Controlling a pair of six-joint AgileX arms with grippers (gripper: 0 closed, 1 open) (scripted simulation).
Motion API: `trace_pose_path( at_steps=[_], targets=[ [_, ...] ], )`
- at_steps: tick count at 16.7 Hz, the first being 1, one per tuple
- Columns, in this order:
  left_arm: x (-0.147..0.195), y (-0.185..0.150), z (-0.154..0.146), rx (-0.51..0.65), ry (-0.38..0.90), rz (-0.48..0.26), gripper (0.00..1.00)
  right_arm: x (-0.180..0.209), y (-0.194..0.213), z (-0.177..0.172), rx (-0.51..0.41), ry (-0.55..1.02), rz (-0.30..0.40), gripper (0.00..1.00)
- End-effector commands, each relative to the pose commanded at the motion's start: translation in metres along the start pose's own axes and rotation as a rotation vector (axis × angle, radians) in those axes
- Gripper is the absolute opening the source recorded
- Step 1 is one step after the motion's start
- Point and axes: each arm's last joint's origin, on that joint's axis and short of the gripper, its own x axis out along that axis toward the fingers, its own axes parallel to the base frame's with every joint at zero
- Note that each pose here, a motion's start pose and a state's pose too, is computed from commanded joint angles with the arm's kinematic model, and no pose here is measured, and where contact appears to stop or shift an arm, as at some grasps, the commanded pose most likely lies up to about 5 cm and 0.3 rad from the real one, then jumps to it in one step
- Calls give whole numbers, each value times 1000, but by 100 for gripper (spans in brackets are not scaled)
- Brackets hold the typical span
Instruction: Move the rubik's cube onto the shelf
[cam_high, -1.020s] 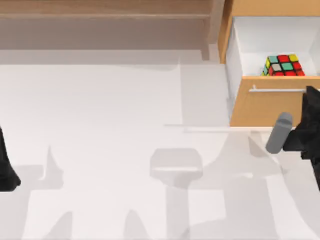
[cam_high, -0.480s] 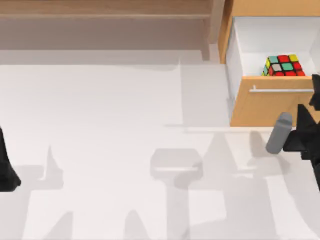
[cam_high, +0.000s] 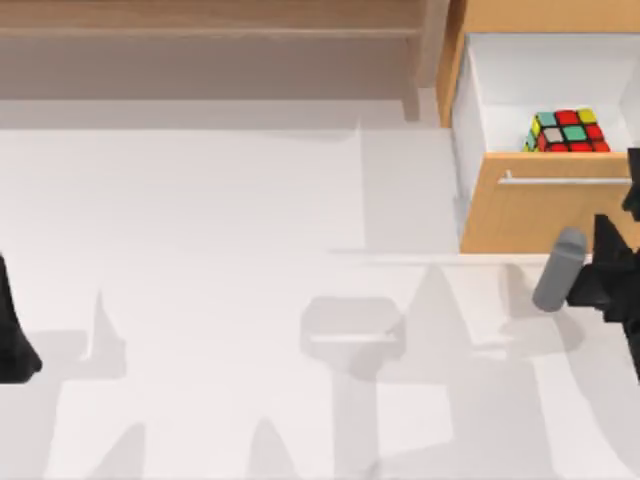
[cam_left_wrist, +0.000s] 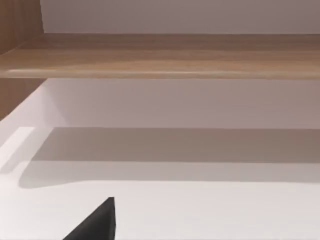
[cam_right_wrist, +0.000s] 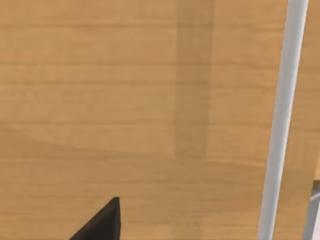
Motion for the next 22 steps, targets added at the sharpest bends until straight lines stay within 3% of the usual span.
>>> trace_pose_path(
  at_steps=[6,7,11,16,22],
  targets=[
    [0,0,0,0,0,0,100,-16,0,0,0,0,1,100],
    [0,0,0,0,0,0,100,-17,12,-1,-24,2,63,100],
    [0,0,0,0,0,0,100,-13,8,11,14,-41,52,100],
    [0,0,0,0,0,0,100,-1,-2,78,176,-239,80,100],
    [0,0,0,0,0,0,100,21,-17,183,396,-377,293,100]
  ],
)
